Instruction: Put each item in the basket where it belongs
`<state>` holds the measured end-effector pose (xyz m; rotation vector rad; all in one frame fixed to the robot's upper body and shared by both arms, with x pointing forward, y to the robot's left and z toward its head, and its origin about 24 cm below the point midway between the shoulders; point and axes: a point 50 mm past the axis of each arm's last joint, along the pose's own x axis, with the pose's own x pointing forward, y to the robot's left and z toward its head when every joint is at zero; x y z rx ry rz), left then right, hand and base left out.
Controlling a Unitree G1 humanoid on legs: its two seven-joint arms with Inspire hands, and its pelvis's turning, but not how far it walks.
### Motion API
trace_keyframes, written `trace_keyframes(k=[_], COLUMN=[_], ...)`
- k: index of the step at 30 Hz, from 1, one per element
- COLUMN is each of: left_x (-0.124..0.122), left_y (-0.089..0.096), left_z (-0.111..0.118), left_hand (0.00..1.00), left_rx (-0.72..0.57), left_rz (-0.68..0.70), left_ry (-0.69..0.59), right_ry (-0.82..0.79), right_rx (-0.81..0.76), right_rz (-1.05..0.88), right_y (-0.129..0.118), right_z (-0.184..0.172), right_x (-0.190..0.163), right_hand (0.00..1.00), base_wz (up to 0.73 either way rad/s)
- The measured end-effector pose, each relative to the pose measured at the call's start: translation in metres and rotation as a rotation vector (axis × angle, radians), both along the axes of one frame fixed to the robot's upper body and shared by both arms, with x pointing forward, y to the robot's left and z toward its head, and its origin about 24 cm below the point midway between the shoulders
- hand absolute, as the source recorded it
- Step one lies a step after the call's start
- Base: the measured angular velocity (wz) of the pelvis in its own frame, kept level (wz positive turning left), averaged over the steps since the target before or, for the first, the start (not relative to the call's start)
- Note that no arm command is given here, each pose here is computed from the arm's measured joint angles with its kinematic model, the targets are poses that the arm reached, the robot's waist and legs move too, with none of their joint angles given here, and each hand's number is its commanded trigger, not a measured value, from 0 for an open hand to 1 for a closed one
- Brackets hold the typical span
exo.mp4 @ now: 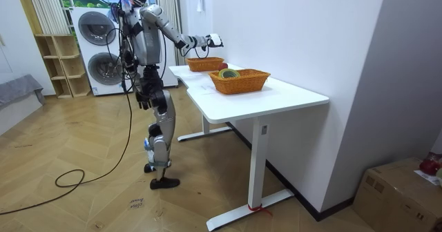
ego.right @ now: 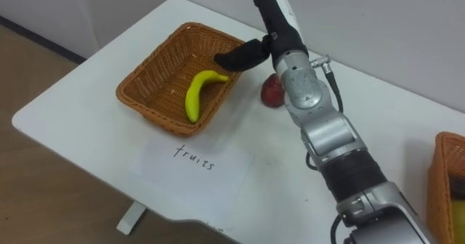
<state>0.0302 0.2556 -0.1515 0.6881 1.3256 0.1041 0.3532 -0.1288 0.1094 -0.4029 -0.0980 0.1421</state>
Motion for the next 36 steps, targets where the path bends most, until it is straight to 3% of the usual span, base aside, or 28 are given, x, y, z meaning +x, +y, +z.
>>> trace_keyframes(k=[20, 36], left_x=[-0.006, -0.008], left_y=[-0.004, -0.009], left_z=[-0.001, -0.003], left_hand=[0.00, 0.00], left_rx=[0.013, -0.006], left_rz=[-0.001, -0.034], left_ry=[-0.011, 0.010], right_ry=[0.029, 0.144], right_rx=[0.061, 0.042], right_rz=[-0.060, -0.113], right_y=[-0.016, -0.029], right_z=[-0.014, -0.046], right_x=[-0.004, -0.011], right_hand=[0.00, 0.00], base_wz=[-0.01, -0.03])
